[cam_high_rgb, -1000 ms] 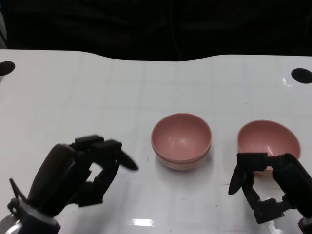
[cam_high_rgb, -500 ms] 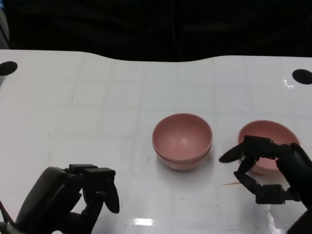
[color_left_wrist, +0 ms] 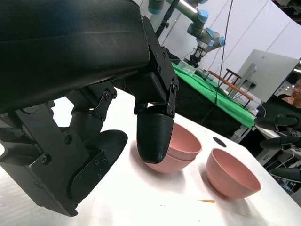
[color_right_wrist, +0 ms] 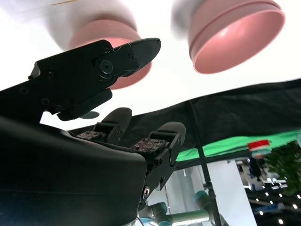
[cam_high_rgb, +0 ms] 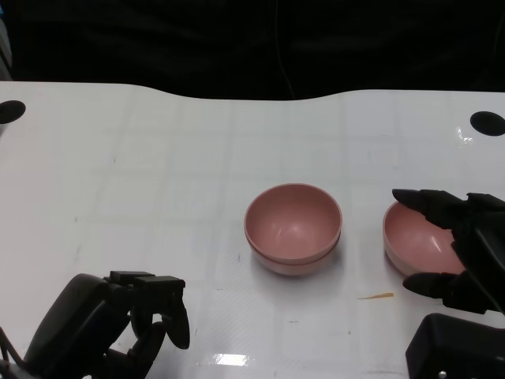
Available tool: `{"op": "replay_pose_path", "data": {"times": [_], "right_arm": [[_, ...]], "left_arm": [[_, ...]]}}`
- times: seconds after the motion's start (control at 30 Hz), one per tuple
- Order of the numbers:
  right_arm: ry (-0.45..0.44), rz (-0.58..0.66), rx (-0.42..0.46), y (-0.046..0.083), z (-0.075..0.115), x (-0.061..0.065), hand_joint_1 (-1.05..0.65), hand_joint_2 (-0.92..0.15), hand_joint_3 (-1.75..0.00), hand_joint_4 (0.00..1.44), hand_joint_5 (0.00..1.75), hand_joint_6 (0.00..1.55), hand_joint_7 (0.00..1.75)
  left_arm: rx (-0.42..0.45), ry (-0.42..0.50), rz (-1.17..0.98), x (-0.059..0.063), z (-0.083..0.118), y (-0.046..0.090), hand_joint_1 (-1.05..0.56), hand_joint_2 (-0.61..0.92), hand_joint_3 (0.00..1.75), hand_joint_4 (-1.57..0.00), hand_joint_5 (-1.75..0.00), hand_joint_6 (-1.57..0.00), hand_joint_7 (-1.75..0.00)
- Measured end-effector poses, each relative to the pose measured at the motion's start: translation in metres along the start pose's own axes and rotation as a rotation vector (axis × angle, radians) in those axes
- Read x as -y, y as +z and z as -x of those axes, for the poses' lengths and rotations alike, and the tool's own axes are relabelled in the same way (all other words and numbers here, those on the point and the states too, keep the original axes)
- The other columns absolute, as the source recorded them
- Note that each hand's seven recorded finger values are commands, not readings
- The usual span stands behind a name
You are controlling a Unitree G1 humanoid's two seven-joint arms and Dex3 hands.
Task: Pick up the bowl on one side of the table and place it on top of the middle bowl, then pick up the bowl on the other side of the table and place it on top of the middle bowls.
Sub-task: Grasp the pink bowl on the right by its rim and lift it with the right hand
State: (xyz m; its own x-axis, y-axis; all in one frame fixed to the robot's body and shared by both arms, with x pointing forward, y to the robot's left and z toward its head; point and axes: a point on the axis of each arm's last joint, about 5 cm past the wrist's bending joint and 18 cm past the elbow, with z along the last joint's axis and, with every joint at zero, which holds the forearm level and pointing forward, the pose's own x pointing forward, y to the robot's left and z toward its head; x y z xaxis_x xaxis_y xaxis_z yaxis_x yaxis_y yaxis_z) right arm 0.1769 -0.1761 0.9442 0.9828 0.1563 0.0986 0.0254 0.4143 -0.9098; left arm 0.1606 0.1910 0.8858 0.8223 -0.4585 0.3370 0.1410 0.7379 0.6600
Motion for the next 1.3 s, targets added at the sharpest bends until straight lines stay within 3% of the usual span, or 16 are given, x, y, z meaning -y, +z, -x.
{"op": "replay_pose_path", "data": {"times": [0.2,0.4,0.67,0.97,1.13,1.2,1.23,1.27,1.3], "right_arm": [[0.133,0.113,-0.065,-0.001,-0.002,0.002,-0.65,-0.87,-0.01,0.24,0.36,0.29,0.04],[0.219,0.133,-0.073,0.0,-0.01,-0.001,-0.61,-0.87,0.0,0.33,0.26,0.32,0.02],[0.261,0.169,-0.086,-0.001,-0.02,-0.007,-0.59,-0.87,0.0,0.38,0.19,0.34,0.01],[0.394,0.25,-0.103,-0.015,-0.056,-0.039,-0.46,-0.92,-0.04,0.48,0.19,0.4,0.03],[0.455,0.296,-0.074,-0.017,-0.065,-0.049,-0.38,-0.92,-0.1,0.78,0.32,0.52,0.07],[0.447,0.314,-0.057,-0.02,-0.067,-0.051,-0.31,-0.92,-0.11,0.72,0.9,0.72,0.05],[0.437,0.319,-0.047,-0.021,-0.068,-0.051,-0.3,-0.92,-0.12,0.69,1.04,0.76,0.04],[0.42,0.313,-0.029,-0.022,-0.068,-0.053,-0.22,-0.92,-0.07,0.75,1.3,0.88,0.07],[0.39,0.298,-0.008,-0.024,-0.068,-0.056,-0.2,-0.92,-0.06,0.77,1.4,0.92,0.07]], "left_arm": [[-0.001,-0.003,-0.009,0.0,-0.001,0.0,-0.03,0.14,1.67,-0.92,-1.68,-0.88,-1.46],[0.008,0.0,-0.013,-0.001,-0.004,0.002,-0.03,0.14,1.68,-0.91,-1.69,-0.87,-1.47],[0.006,-0.006,-0.013,-0.001,-0.004,0.002,-0.02,0.13,1.68,-0.93,-1.65,-0.89,-1.44],[0.01,-0.018,-0.019,-0.001,-0.005,0.003,0.0,0.13,1.66,-0.94,-1.62,-0.9,-1.41],[0.014,-0.025,-0.019,-0.001,-0.006,0.003,0.01,0.14,1.65,-0.94,-1.63,-0.91,-1.41],[0.015,-0.026,-0.019,-0.001,-0.006,0.003,0.01,0.14,1.65,-0.94,-1.63,-0.9,-1.41],[0.016,-0.026,-0.019,-0.001,-0.006,0.003,0.01,0.14,1.65,-0.94,-1.64,-0.9,-1.41],[0.017,-0.026,-0.019,-0.001,-0.006,0.003,0.01,0.15,1.64,-0.93,-1.64,-0.9,-1.41],[0.017,-0.027,-0.018,-0.001,-0.006,0.003,0.01,0.15,1.64,-0.93,-1.64,-0.9,-1.41]]}}
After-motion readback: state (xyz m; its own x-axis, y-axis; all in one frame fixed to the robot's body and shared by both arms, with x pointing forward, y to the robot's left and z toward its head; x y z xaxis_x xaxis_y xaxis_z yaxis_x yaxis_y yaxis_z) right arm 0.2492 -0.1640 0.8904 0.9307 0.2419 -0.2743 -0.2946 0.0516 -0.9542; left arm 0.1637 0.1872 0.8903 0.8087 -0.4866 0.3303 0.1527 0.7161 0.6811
